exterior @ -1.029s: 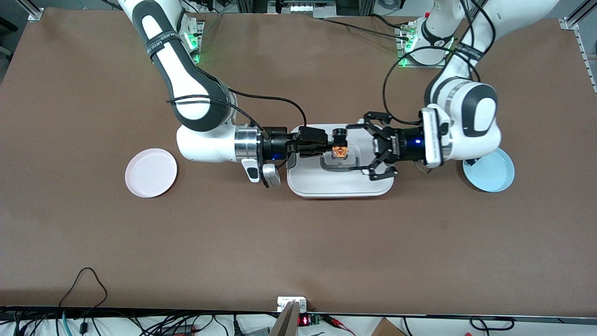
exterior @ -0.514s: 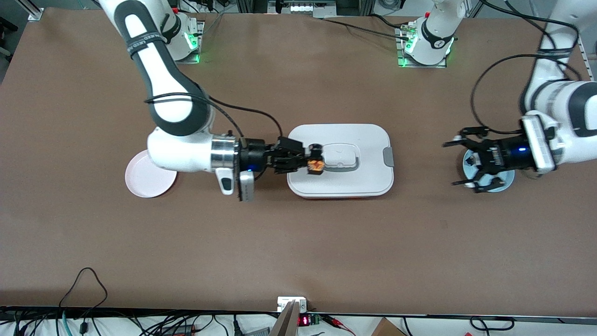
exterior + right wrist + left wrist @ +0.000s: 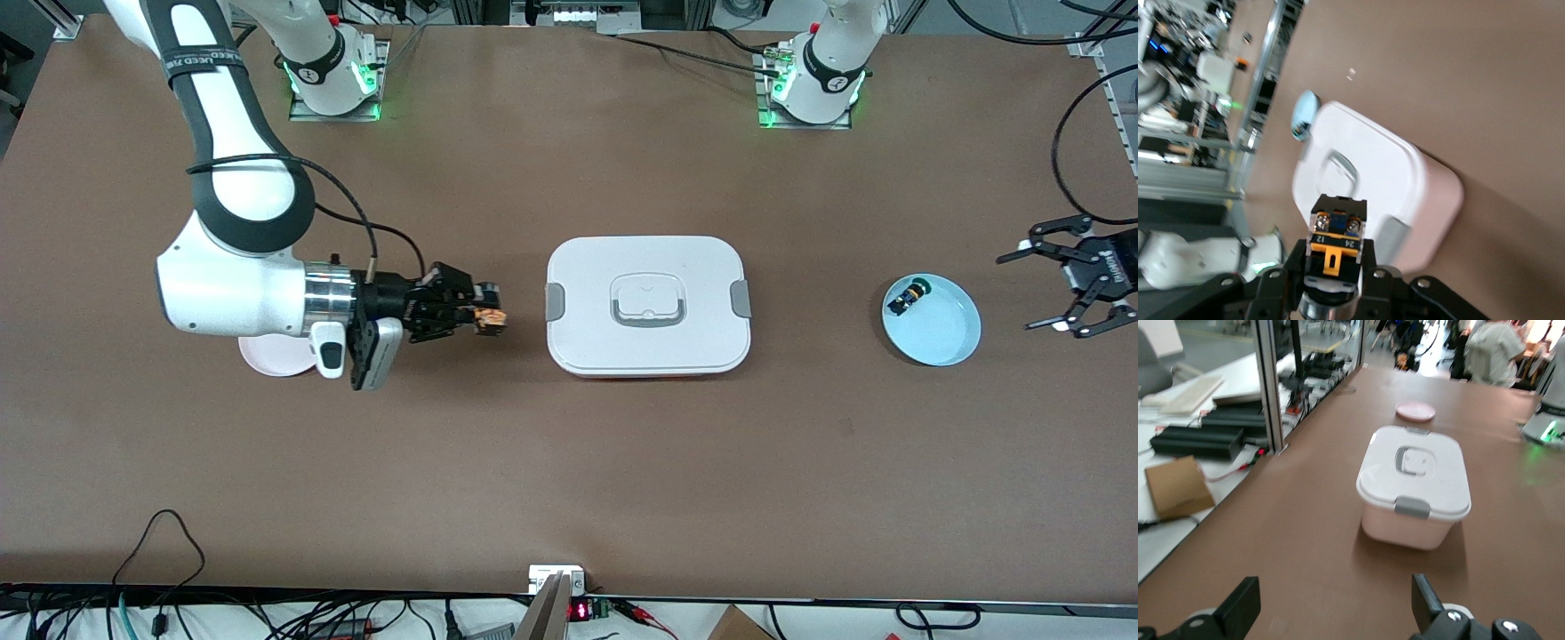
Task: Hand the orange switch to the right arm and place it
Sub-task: 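Pull the switch away with the right gripper while the left gripper retracts, then lower the orange switch onto the white plate with the right gripper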
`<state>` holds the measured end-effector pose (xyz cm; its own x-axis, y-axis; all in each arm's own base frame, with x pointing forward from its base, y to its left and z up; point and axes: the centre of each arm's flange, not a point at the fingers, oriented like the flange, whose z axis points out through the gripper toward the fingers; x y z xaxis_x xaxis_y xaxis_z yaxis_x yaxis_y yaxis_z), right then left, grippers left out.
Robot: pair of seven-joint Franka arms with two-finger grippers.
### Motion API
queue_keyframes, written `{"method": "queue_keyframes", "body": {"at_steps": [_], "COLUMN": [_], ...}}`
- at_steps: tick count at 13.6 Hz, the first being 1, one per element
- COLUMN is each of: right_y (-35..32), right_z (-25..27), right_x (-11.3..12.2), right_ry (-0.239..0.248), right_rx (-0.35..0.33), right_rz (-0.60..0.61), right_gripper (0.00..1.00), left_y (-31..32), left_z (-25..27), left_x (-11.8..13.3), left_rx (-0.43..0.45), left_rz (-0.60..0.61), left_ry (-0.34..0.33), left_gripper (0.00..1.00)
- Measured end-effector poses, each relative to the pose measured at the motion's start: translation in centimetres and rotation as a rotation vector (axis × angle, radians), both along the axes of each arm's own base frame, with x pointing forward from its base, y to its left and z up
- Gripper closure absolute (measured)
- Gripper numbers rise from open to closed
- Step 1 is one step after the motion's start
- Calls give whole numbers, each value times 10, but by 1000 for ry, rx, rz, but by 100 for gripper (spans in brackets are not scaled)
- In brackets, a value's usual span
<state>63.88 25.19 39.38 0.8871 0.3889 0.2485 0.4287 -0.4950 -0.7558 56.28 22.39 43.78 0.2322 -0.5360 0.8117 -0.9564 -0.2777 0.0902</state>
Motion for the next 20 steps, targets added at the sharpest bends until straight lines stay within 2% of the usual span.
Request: {"method": "queue_keyframes", "body": {"at_steps": [2,4,7,10,14,17,20], "right_y": [-37,-74,-130,-170,-213,-227,-246], "right_z": [-16,-26,-39,-62,-104,-124,-149], "right_x": [-6,-11,-15,-22,-35,-43,-55], "right_ry": [-34,-63,-122,-170,-246,-311,-432], "right_rx": [-125,-247,-412,-555,-656,-702,-705], "right_rz": [85,183,343,536,734,839,898], "right_gripper": [65,65,65,65,65,65,65], "left_y": [20,30,10,-34,-105,-153,-187], "left_z": [27,81,155,183,204,205,195], "left_x": [-4,-4,-4,4,7,8,7], "left_rx": [156,326,484,560,631,630,627], "left_rz": [65,163,350,566,846,1086,1296], "left_ry": [109,198,290,437,603,735,862], "left_gripper": [0,0,0,0,0,0,0]}}
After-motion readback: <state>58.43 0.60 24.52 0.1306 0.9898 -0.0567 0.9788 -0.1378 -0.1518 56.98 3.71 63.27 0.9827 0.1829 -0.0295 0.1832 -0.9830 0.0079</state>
